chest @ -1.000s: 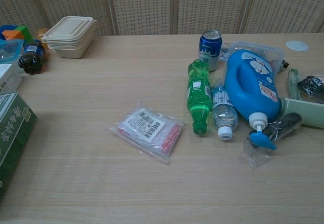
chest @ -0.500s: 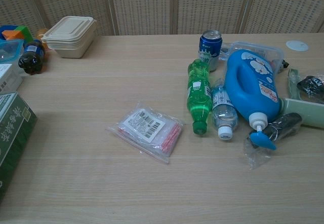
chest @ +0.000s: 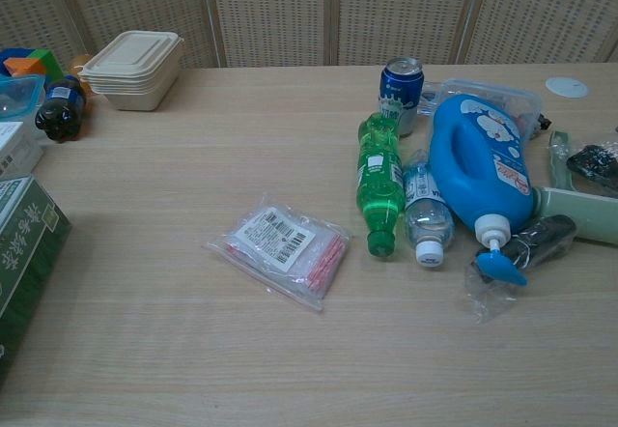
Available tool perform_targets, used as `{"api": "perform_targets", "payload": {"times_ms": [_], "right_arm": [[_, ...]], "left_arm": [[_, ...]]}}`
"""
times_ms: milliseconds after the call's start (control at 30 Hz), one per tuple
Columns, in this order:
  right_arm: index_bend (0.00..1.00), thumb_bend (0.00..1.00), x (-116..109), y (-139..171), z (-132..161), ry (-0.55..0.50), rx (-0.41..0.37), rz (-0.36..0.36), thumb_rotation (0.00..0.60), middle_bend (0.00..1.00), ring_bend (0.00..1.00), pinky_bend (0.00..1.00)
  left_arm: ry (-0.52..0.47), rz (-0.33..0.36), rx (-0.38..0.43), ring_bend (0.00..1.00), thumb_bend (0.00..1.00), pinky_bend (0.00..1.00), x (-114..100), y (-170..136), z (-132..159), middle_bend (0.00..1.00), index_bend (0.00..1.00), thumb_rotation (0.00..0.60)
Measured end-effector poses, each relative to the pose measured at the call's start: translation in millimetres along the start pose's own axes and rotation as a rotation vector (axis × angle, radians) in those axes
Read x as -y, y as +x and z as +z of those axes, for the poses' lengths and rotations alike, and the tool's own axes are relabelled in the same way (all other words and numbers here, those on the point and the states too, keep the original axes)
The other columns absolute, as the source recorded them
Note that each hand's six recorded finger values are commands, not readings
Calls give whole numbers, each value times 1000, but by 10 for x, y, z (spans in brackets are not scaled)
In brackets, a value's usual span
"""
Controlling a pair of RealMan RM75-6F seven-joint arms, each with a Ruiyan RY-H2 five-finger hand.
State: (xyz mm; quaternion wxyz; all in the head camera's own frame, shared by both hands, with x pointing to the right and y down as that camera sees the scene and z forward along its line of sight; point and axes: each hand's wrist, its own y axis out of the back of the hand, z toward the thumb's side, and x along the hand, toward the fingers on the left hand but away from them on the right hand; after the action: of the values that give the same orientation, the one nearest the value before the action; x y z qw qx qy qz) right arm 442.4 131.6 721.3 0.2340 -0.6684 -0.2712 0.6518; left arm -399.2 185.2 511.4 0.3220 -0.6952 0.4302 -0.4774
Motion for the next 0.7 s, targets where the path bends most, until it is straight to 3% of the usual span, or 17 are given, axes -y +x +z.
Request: {"api": "perform_targets", "payload": {"times_ms": [267,333,500,567,633,700], "right_arm": [[0,268,135,-101,-11,5,24,10,271,0,0,0],[0,299,145,-116,-9,5,27,1,331,0,0,0],[17,403,151,-156,-2,-2,34,-35,551,0,0,0],[85,427,160,-172,-3,-6,39,-44,593,0,8,9],[218,458,164,-182,2,-17,40,-51,600,34,67,71],[352,482,153,-192,-2,-22,42,-64,600,145,185,186]], "left_arm": [[-8,0,-2,0,247,0,-9,-13,-5,0,0,600],[-9,-1,-2,0,247,0,-10,-15,-8,0,0,600],[-13,-3,2,0,247,0,-13,-16,0,0,0,600],[-14,-4,2,0,247,0,-14,-18,0,0,0,600],[-15,-3,1,0,245,0,-21,-21,-3,0,0,600],[-15,0,-1,0,246,0,-31,-26,-7,0,0,600]]}}
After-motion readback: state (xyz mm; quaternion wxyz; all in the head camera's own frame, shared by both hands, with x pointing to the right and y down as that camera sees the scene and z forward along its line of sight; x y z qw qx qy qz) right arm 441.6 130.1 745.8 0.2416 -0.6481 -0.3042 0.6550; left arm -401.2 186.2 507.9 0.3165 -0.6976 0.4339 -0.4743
